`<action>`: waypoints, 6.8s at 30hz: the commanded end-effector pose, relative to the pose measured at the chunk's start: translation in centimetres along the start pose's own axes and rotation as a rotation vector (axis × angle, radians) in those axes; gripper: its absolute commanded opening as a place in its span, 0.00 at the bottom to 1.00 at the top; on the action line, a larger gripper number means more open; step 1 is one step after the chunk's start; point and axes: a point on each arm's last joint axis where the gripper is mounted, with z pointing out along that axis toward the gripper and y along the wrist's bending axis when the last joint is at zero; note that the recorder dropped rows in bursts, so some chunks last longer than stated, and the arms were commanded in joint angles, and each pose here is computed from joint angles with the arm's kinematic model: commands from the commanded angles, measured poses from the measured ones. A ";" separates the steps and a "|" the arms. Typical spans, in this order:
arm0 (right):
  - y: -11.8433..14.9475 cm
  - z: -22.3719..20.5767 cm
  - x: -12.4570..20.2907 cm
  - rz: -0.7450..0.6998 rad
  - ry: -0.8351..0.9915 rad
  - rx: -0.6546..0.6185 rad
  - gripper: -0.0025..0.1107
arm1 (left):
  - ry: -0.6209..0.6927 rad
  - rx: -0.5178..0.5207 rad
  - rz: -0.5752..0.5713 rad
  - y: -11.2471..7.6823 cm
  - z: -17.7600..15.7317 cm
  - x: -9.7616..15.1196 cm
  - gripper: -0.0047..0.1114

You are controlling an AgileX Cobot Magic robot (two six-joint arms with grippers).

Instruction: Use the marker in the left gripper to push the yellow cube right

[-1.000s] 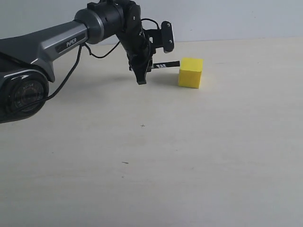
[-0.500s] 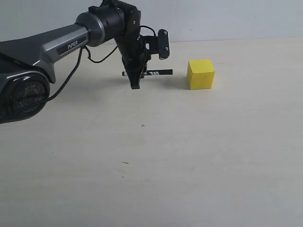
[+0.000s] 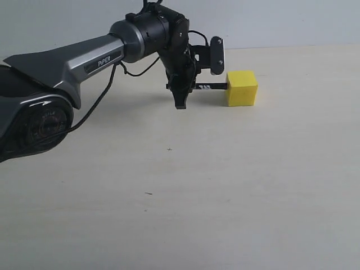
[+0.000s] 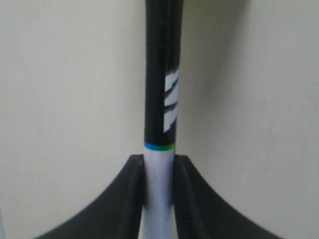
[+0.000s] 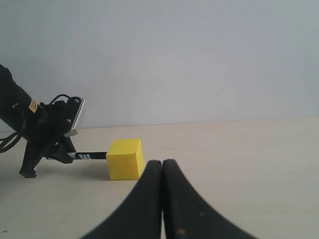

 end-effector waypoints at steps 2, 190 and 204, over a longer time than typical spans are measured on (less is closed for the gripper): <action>0.0 0.0 0.1 -0.001 -0.005 0.000 0.02 | 0.006 -0.020 -0.014 0.4 -0.4 0.1 0.04; 0.0 0.0 0.1 -0.004 -0.005 0.001 0.02 | 0.371 0.175 -1.610 -13.3 -5.4 1.4 0.05; 0.0 0.0 0.1 -0.004 -0.005 0.001 0.02 | 0.367 0.185 -1.624 -13.4 -5.4 1.3 0.43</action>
